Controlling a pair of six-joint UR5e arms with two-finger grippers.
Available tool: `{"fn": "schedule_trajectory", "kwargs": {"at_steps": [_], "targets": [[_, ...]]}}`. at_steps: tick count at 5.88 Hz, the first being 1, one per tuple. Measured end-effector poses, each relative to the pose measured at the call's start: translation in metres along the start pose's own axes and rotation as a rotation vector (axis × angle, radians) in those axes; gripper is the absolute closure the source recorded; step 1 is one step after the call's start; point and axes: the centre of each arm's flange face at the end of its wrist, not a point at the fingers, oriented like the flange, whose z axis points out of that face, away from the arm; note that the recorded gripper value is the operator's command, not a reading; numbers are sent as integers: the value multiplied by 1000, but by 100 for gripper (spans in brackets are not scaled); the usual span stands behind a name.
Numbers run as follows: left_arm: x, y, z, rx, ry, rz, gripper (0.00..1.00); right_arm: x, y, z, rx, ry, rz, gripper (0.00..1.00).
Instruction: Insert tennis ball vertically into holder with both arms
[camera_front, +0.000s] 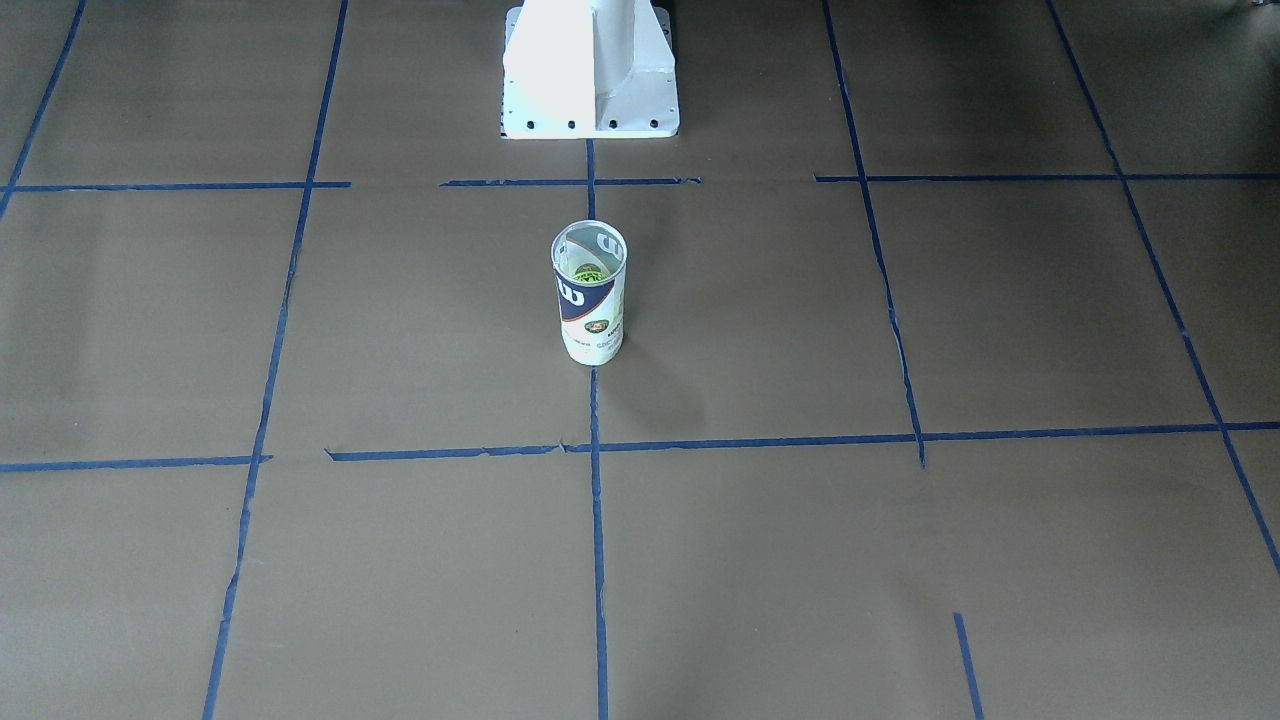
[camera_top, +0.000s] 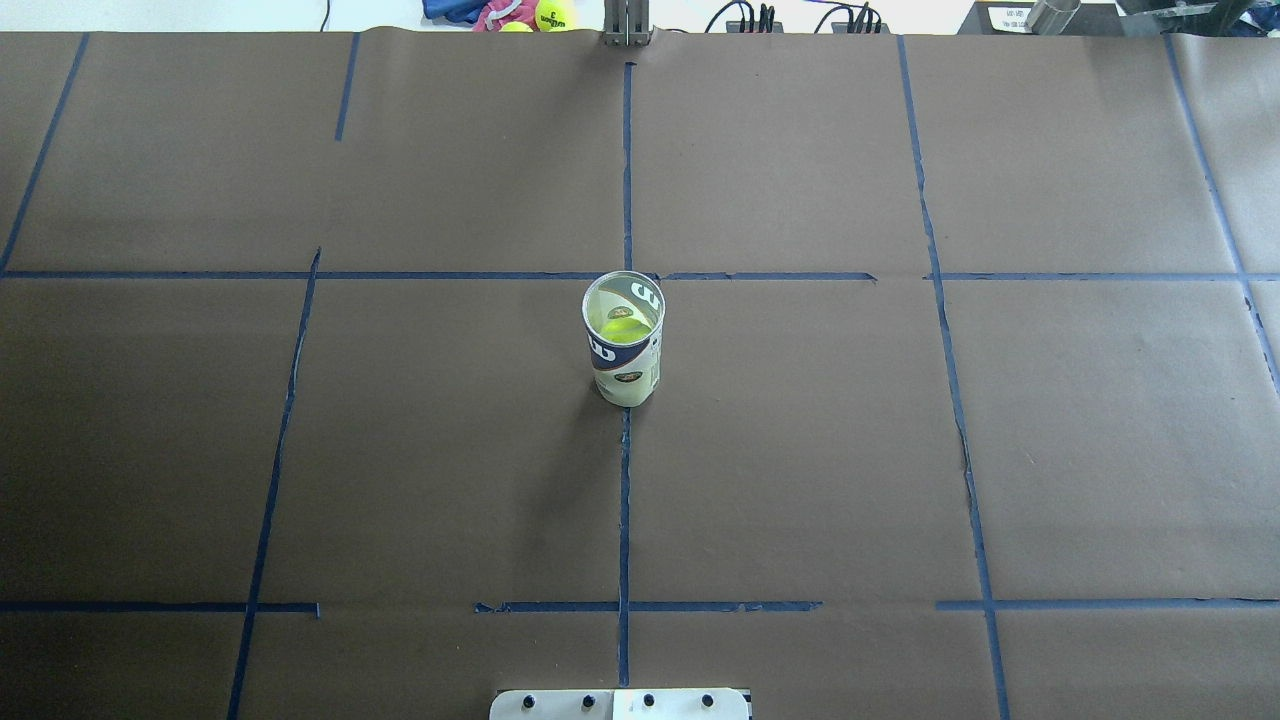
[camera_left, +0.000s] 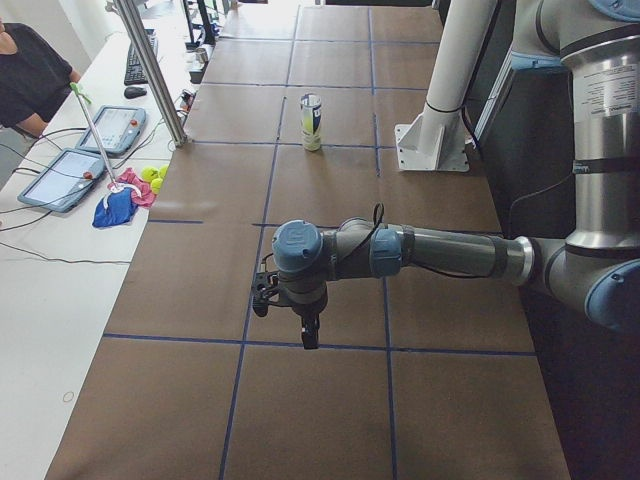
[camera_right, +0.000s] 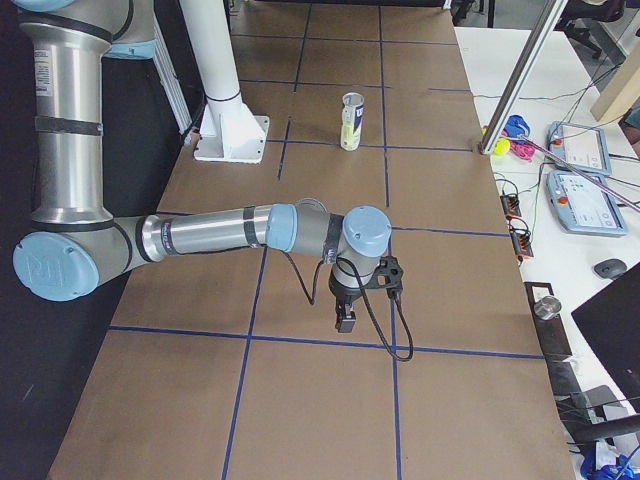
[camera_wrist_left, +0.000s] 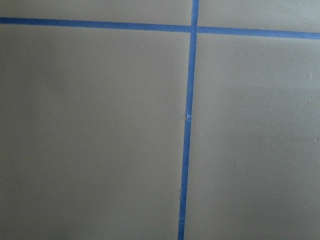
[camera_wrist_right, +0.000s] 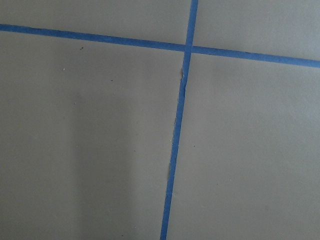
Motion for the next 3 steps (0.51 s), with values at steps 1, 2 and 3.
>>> {"fn": "schedule_trajectory", "kwargs": {"at_steps": [1, 2, 3], "targets": [[0, -2, -1, 5, -1, 2, 0, 2, -1, 2, 4, 1, -2, 0], [2, -4, -2, 10, -1, 9, 0, 3, -1, 5, 5, 0, -1, 0], [2, -5, -2, 11, -1, 13, 0, 4, -1, 6, 6, -2, 1, 0]]}}
